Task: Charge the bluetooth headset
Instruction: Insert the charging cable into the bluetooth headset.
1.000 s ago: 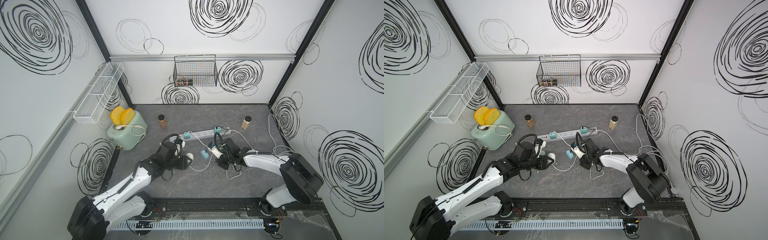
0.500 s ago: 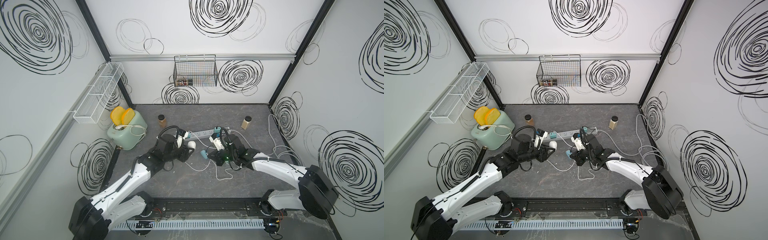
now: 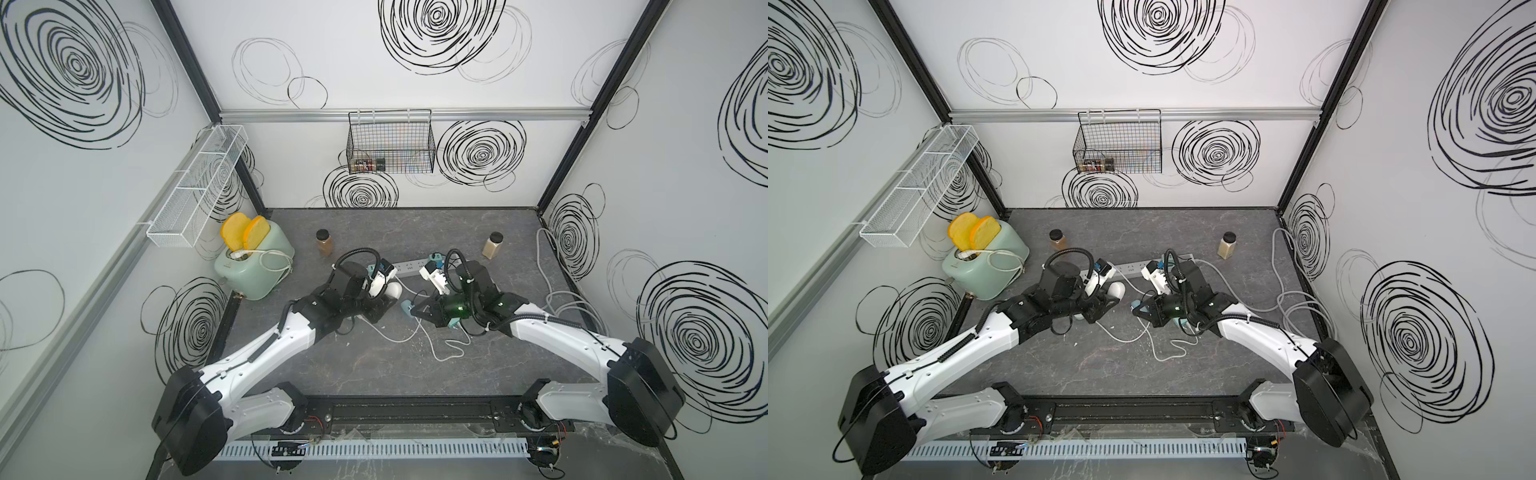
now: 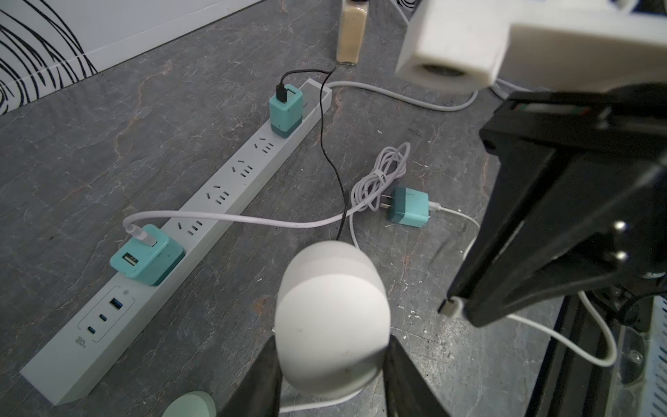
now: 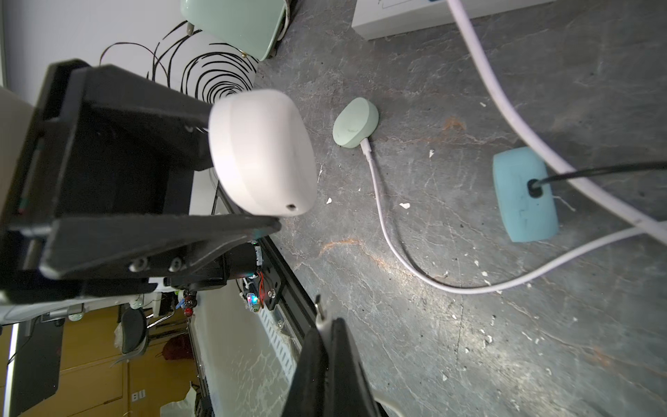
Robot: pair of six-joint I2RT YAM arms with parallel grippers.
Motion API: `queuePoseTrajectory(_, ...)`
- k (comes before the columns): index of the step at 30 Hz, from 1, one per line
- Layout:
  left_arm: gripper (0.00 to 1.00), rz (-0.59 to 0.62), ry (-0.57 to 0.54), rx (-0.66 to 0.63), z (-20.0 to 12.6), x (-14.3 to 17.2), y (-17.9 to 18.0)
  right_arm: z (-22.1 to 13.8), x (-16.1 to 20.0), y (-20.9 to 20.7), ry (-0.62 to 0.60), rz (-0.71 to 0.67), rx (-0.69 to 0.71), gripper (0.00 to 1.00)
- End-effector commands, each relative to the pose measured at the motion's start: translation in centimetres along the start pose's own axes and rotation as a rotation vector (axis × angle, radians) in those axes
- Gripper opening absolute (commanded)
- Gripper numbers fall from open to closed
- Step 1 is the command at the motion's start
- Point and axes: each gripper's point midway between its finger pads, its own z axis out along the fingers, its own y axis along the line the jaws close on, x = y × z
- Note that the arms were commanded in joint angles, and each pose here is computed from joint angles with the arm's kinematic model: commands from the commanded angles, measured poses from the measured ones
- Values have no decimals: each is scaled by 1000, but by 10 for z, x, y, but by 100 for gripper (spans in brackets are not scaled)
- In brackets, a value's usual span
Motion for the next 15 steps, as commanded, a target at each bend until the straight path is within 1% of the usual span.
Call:
queuePoseTrajectory(1, 22, 76, -29, 0, -2, -10, -3, -1, -14, 15, -19, -5, -69, 0)
queuePoseTrajectory(6, 22, 98, -5, 9, 2, -5, -9, 7, -13, 11, 15, 2, -72, 0)
queuePoseTrajectory(15, 21, 117, 36, 7, 7, 2, -13, 11, -18, 6, 24, 3, -49, 0)
